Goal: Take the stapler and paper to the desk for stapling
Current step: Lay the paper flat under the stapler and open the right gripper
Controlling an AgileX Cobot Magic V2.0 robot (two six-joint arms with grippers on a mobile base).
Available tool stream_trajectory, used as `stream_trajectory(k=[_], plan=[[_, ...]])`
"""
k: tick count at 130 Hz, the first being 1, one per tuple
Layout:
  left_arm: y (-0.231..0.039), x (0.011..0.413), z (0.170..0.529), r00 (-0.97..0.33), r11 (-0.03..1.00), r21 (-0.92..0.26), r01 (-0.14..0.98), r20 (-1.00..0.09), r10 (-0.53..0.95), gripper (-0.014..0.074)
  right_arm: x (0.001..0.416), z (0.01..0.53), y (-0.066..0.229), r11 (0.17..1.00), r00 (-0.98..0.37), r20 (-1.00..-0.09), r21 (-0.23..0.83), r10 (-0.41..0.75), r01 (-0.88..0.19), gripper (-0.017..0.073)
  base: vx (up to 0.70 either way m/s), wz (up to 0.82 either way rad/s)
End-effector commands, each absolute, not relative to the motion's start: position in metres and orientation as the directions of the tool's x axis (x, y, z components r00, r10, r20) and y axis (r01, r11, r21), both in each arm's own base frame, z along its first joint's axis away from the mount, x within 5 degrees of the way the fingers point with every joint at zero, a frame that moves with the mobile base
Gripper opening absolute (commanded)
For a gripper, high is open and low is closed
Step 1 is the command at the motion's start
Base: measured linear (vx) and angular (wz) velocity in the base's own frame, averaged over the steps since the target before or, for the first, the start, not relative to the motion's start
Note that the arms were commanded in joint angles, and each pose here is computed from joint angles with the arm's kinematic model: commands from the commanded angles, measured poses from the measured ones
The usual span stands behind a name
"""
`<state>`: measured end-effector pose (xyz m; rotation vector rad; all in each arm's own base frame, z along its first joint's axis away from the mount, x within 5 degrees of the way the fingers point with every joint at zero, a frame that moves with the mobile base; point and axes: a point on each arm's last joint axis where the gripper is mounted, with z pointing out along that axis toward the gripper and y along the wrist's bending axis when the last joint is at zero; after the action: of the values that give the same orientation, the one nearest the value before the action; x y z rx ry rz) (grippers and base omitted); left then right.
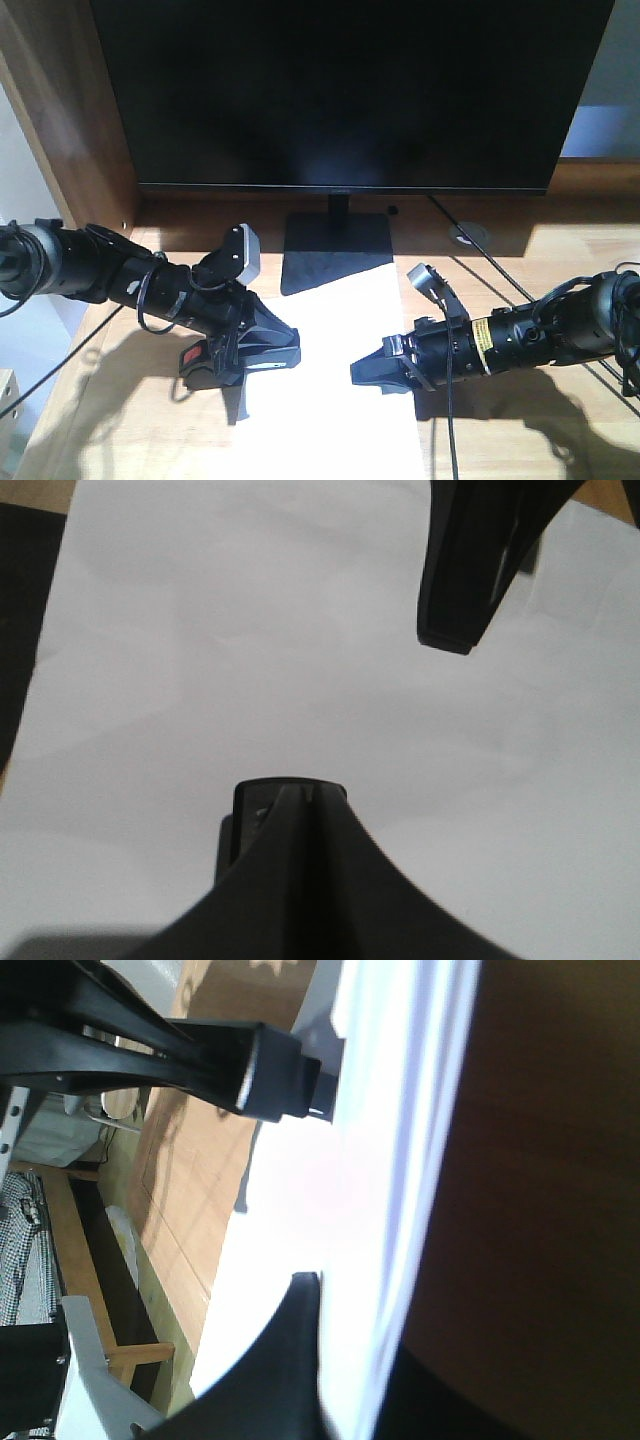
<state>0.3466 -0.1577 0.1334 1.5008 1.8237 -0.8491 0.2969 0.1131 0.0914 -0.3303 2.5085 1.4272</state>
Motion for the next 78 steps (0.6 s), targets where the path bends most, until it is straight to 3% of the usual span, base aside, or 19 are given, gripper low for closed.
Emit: stream_trajectory(k=[1,29,54,64,78], plan=[[-0.158,0.345,0.171,-0.08,0.146,0.005,0.989,-0.817,0.571,-0.0006,0.302,0.112,0.116,0.447,-0.927,-0.372,0.821,-0.056,-0.356,-0.0003,0.0,0.0],[-0.156,0.338,0.212,0.008,0.147,0.106,0.983,-0.836,0.549,-0.0006,0.302,0.112,0.116,0.447,-0.927,-0.371,0.821,-0.055,-0.355,-0.0001,0.0,0.0],[-0.155,0.335,0.225,0.038,0.152,0.142,0.978,-0.839,0.544,-0.0006,0.302,0.112,0.116,0.447,-0.927,-0.371,0.821,-0.055,-0.355,0.0036,0.0,0.0],[-0.155,0.335,0.225,0.038,0.152,0.142,0.978,-0.839,0.544,-0.0006,0.302,0.112,0.116,0.447,-0.927,-0.371,0.821,-0.055,-0.355,0.0097,0.0,0.0],[-0.155,0.335,0.225,0.038,0.152,0.142,0.978,-0.838,0.544,-0.0006,0.302,0.112,0.116,0.447,-0.93,-0.363,0.824,-0.051,-0.347,0.0316,0.0,0.0]])
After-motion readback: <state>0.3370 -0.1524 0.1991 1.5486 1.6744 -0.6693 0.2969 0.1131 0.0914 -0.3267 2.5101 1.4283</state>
